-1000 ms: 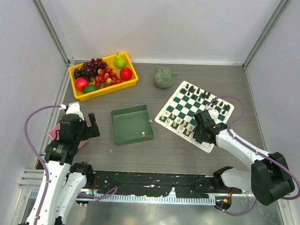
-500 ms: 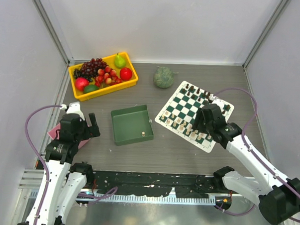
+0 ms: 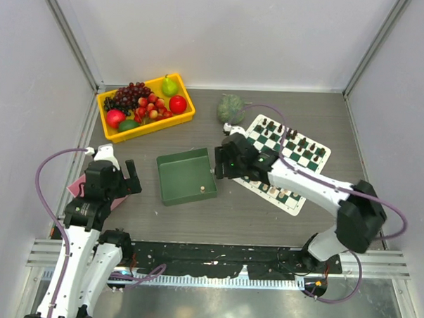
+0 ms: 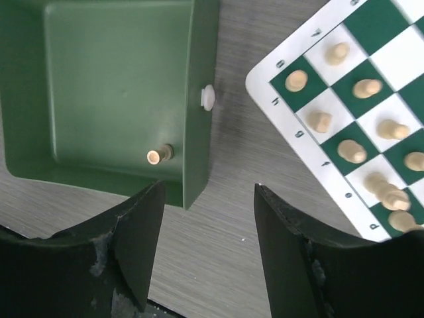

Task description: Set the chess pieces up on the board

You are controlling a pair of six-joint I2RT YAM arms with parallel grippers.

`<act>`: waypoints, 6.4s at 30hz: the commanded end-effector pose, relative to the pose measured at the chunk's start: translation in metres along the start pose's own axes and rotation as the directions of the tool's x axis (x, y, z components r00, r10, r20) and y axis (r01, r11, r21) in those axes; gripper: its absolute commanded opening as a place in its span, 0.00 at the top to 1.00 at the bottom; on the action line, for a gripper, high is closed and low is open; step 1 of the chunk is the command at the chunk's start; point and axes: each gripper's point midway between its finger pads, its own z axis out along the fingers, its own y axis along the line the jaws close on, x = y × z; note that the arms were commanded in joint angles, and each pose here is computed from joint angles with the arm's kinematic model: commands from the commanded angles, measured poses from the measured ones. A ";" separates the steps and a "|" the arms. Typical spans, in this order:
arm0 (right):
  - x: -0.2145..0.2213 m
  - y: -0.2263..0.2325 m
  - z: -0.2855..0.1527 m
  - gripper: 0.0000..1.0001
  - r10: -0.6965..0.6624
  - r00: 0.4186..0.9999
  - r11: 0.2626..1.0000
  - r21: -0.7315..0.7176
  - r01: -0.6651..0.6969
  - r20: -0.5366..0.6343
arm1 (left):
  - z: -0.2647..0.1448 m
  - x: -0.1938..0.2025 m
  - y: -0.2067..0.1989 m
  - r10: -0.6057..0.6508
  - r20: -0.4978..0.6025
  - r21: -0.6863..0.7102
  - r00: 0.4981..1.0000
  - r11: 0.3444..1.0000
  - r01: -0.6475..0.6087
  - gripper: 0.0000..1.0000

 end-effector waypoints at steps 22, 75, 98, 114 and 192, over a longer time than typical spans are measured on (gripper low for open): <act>0.004 0.026 0.081 0.79 -0.216 0.965 0.976 -0.033 0.214 -0.149 | -0.001 -0.011 -0.002 -0.001 0.030 0.002 1.000 1.000 0.001 0.01; -0.044 0.068 0.064 0.58 -0.685 0.728 0.715 -0.180 0.675 0.008 | -0.002 -0.012 -0.002 0.000 0.039 0.008 0.999 1.000 0.000 0.01; 0.044 0.064 0.054 0.45 -0.540 0.817 0.832 -0.274 0.482 -0.203 | -0.002 -0.012 -0.002 0.000 0.037 0.007 0.999 1.000 0.000 0.01; 0.062 0.060 0.074 0.47 -0.539 0.797 0.839 -0.259 0.479 -0.272 | -0.002 -0.012 -0.002 -0.001 0.037 0.008 0.999 1.000 0.000 0.01; 0.039 -0.185 -0.090 0.85 0.288 0.934 0.825 0.442 -0.353 0.210 | -0.001 -0.012 -0.008 0.000 0.036 0.039 0.999 0.999 -0.001 0.01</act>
